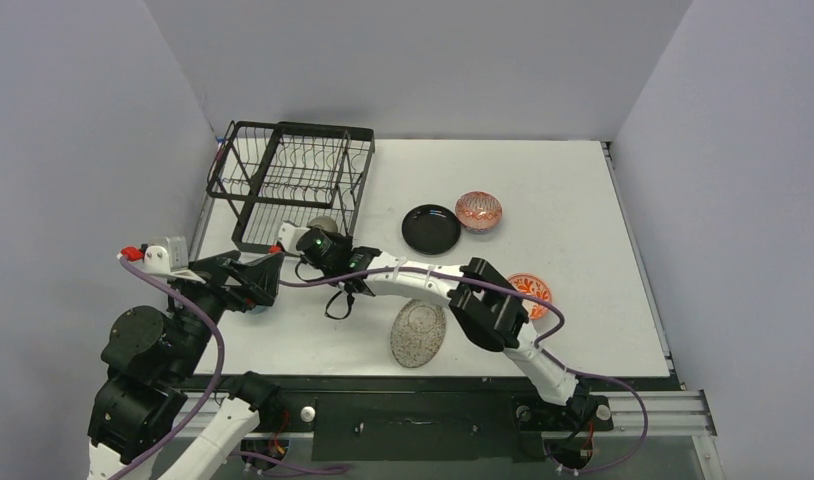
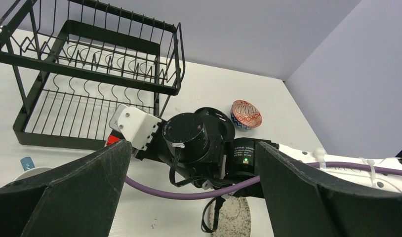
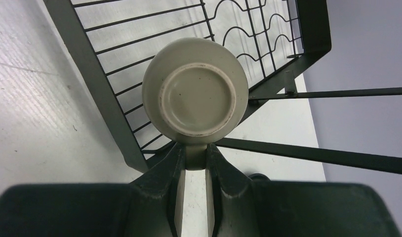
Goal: Load the mixed dishes into the dish rack
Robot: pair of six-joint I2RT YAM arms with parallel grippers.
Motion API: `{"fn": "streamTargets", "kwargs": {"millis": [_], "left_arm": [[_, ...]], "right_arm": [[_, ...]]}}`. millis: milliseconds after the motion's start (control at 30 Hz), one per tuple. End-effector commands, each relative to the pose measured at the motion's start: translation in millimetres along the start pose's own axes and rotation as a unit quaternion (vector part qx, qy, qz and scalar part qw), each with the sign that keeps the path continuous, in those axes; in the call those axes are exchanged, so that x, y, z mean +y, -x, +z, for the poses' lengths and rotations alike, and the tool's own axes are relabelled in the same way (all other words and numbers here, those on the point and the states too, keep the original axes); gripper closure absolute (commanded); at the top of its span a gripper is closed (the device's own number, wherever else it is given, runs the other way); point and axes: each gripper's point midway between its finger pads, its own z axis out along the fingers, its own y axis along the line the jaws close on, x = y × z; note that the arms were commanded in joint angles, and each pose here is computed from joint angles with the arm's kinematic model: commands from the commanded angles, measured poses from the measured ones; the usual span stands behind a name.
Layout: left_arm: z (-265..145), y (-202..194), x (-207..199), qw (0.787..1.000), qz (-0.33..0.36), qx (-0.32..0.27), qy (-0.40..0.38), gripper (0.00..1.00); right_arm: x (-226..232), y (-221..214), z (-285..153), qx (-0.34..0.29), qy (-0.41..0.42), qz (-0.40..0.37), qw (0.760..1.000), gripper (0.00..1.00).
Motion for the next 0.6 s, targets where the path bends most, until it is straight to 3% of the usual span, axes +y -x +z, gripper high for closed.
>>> {"fn": "streamTargets", "kwargs": {"millis": [0,333,567], "left_arm": [[1,3,-4,1.000,0.000,-0.007,-0.011,0.03],[3,2,-5,1.000,0.000,-0.005,-0.011,0.04],[4,3,-5,1.000,0.000,-0.006,-0.012,0.04]], "right_arm": [[-24,18,3,-0.018,-0.023,0.025,0.999,1.00],[-13,15,15,-0.032,0.021,0.053,0.998,0.89],[-8,15,21,-0.036,0.039,0.066,0.996,0.74]]}}
